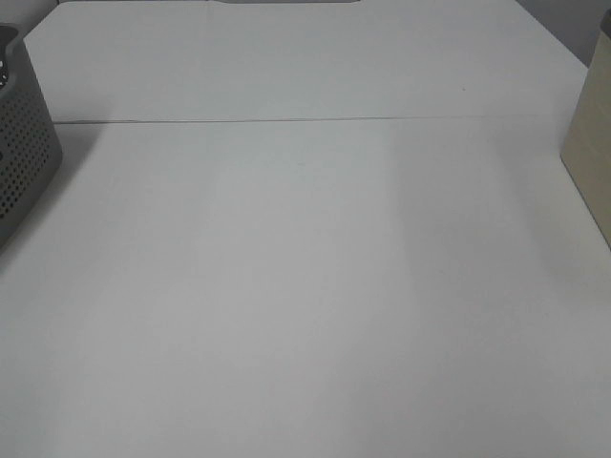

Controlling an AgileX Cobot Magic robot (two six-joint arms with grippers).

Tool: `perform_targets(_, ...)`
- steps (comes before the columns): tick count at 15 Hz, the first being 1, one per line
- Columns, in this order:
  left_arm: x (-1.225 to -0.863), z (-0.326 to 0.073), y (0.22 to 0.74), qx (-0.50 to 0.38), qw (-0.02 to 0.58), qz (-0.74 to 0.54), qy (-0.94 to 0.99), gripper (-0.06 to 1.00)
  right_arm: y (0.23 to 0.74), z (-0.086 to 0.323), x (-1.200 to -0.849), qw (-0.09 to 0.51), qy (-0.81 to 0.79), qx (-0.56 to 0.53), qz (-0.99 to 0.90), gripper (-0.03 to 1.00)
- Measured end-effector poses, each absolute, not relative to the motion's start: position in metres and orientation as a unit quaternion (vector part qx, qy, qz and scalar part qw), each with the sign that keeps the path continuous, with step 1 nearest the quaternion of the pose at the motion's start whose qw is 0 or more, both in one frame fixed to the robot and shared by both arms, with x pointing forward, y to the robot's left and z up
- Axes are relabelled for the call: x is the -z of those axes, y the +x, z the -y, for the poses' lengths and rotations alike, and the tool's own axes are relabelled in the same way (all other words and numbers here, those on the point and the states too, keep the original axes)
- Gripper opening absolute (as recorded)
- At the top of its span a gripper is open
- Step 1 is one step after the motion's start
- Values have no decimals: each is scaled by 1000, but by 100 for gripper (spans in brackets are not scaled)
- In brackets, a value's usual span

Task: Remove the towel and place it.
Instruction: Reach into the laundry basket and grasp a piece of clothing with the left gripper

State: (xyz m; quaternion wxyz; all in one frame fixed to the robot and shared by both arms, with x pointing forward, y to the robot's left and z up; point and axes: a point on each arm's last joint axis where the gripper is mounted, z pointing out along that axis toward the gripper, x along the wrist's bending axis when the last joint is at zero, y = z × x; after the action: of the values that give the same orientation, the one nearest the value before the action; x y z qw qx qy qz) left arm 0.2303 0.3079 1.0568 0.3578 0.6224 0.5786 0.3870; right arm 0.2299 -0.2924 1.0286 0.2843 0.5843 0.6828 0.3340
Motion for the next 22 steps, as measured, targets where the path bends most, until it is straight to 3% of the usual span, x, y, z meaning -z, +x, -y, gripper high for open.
perform_targets(22, -1057, -302, 230, -361, 383, -576, 625, 99, 230, 292, -1029, 284, 584, -334, -683, 66)
